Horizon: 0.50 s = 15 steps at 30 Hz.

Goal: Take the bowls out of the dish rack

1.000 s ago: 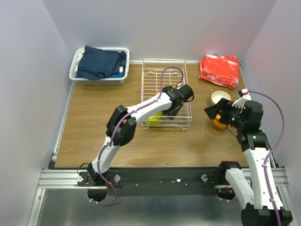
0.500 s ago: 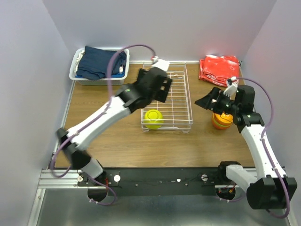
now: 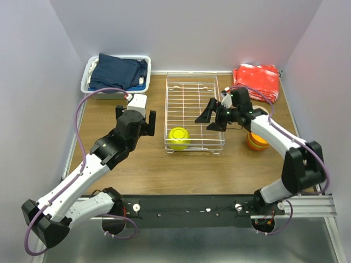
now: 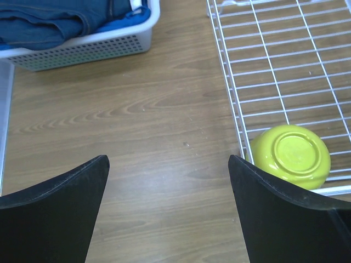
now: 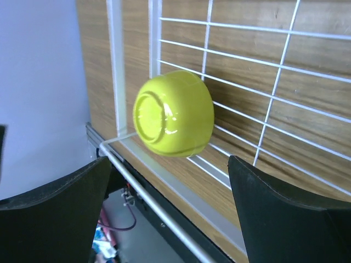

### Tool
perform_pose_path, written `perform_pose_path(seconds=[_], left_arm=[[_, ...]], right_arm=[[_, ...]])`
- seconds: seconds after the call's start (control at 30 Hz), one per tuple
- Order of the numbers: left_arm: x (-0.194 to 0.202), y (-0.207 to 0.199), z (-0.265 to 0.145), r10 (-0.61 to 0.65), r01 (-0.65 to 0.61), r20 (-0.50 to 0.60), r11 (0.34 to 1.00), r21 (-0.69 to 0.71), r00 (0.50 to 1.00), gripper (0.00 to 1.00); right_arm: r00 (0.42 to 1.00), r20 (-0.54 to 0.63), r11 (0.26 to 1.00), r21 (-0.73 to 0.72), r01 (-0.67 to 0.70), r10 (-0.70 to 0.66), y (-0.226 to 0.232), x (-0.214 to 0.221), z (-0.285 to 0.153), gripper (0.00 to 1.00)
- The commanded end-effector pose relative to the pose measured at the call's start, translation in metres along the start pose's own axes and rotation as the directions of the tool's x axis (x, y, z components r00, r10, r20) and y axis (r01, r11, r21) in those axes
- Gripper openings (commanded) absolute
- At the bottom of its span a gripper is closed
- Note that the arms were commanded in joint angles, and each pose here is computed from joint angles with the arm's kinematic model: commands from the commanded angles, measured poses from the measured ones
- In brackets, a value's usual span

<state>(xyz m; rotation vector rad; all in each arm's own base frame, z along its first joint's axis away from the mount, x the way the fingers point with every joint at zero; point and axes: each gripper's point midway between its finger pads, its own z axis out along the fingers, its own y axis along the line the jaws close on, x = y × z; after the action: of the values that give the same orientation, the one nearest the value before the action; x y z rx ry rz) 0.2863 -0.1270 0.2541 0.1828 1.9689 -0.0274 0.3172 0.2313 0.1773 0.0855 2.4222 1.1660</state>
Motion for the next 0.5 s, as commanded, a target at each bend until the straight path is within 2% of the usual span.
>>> perform_pose_path(seconds=[0.0, 0.13, 0.47], left_arm=[[-0.032, 0.019, -0.008, -0.035, 0.046, 0.175, 0.997, -0.057, 0.984, 0.99], [-0.026, 0.034, -0.007, 0.011, 0.010, 0.158, 0.991, -0.135, 0.987, 0.99], [-0.027, 0.040, -0.011, -0.016, 0.040, 0.176, 0.991, -0.131, 0.984, 0.99]], right_arm=[[0.994, -0.085, 0.997, -0.014, -0.075, 0.073, 0.003, 0.009, 0.040, 0.96], [0.985, -0.131, 0.994, 0.006, -0.111, 0.111, -0.006, 0.018, 0.063, 0.96], [0.949, -0.262, 0.984, 0.015, -0.177, 0.175, -0.023, 0.051, 0.088, 0.96]])
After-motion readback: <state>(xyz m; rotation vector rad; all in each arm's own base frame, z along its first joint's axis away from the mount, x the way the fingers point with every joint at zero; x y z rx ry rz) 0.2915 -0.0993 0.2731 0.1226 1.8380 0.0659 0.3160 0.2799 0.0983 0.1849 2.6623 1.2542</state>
